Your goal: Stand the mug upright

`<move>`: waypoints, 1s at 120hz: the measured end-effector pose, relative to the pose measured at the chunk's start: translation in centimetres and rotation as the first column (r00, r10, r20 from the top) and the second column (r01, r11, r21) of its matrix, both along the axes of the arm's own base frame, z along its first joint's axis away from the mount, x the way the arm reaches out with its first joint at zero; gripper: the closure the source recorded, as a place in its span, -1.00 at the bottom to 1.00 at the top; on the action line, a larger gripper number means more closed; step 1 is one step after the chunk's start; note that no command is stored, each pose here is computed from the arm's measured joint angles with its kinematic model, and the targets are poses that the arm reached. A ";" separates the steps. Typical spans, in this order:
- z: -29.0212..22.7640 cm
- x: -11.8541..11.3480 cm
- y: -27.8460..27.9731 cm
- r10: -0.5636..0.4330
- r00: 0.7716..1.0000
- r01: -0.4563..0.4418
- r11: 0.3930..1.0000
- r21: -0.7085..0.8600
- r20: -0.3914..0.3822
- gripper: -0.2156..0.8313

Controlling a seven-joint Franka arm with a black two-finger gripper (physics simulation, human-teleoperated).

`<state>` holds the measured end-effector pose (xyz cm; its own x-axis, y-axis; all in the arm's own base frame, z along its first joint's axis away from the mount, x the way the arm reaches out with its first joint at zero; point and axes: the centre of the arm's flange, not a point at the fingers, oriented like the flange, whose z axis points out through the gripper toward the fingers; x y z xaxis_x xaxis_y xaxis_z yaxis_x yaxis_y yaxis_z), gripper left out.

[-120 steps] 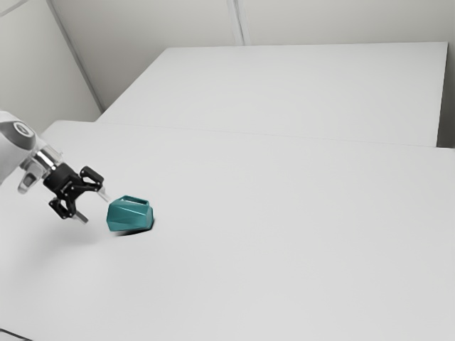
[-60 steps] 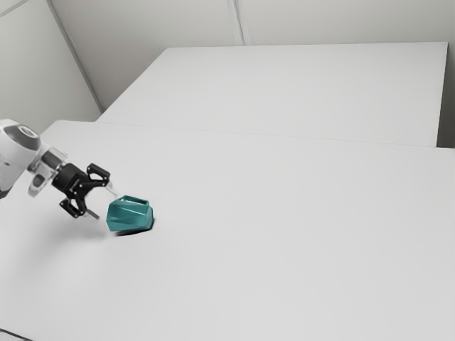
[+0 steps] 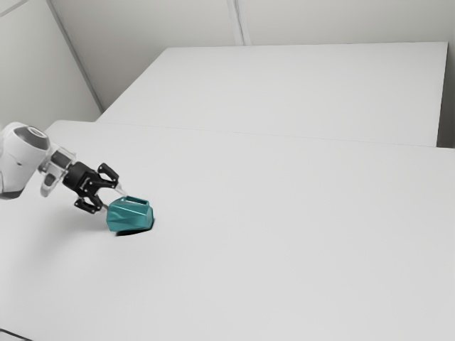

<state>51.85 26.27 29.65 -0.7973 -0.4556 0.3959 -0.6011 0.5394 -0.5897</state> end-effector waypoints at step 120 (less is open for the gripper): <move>0.2 0.6 -2.0 0.069 0.997 -0.064 0.991 -0.113 0.042 0.91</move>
<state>52.45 24.27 29.81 -0.7853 -0.4633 0.4108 -0.6042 0.4283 -0.6720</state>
